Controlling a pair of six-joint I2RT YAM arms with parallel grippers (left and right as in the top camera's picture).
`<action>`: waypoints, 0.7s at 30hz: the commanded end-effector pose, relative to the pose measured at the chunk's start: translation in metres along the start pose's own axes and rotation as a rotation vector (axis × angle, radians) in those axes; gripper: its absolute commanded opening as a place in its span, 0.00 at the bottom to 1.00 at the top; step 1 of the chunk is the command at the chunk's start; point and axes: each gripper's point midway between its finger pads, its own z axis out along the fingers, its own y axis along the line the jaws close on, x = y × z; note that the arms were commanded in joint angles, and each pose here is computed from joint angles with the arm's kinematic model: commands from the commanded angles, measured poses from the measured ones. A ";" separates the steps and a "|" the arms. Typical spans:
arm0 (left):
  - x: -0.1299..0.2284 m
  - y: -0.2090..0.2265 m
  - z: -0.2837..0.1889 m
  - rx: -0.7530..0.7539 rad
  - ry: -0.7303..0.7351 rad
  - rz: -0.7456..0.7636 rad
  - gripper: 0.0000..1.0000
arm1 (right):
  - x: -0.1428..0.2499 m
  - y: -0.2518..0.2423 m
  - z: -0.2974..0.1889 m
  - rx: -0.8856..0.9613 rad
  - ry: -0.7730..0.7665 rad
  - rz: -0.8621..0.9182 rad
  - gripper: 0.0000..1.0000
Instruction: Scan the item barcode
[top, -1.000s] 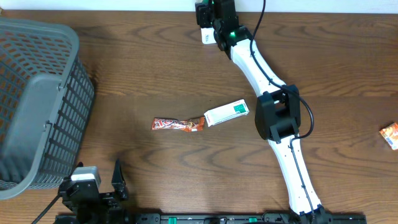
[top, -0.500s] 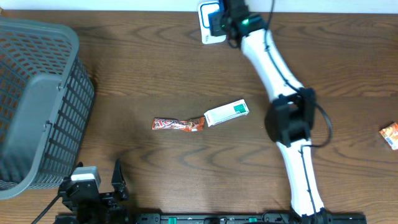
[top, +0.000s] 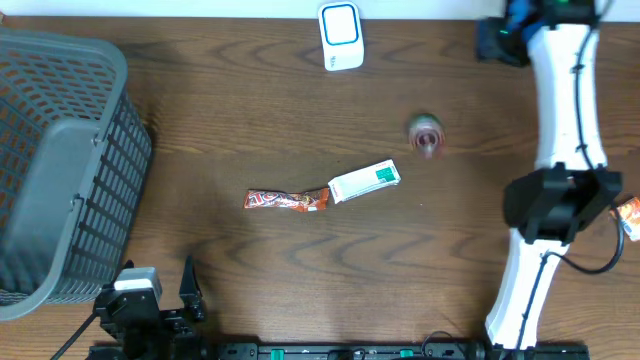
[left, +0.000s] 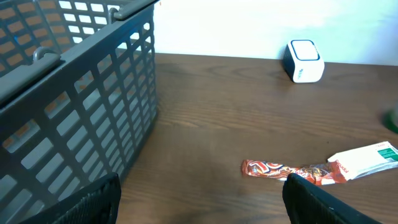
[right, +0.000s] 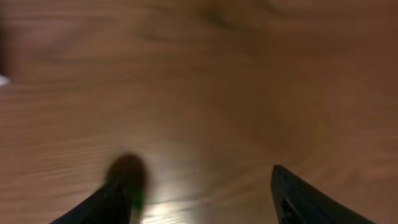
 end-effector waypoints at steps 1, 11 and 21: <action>-0.002 -0.002 -0.001 0.009 -0.011 0.002 0.84 | 0.011 -0.048 0.026 0.053 0.065 0.118 0.65; -0.002 -0.002 -0.001 0.009 -0.011 0.002 0.84 | 0.051 -0.063 0.055 -0.152 0.256 0.279 0.71; -0.002 -0.002 -0.001 0.009 -0.011 0.002 0.84 | 0.098 0.014 0.028 -0.296 0.487 0.171 0.99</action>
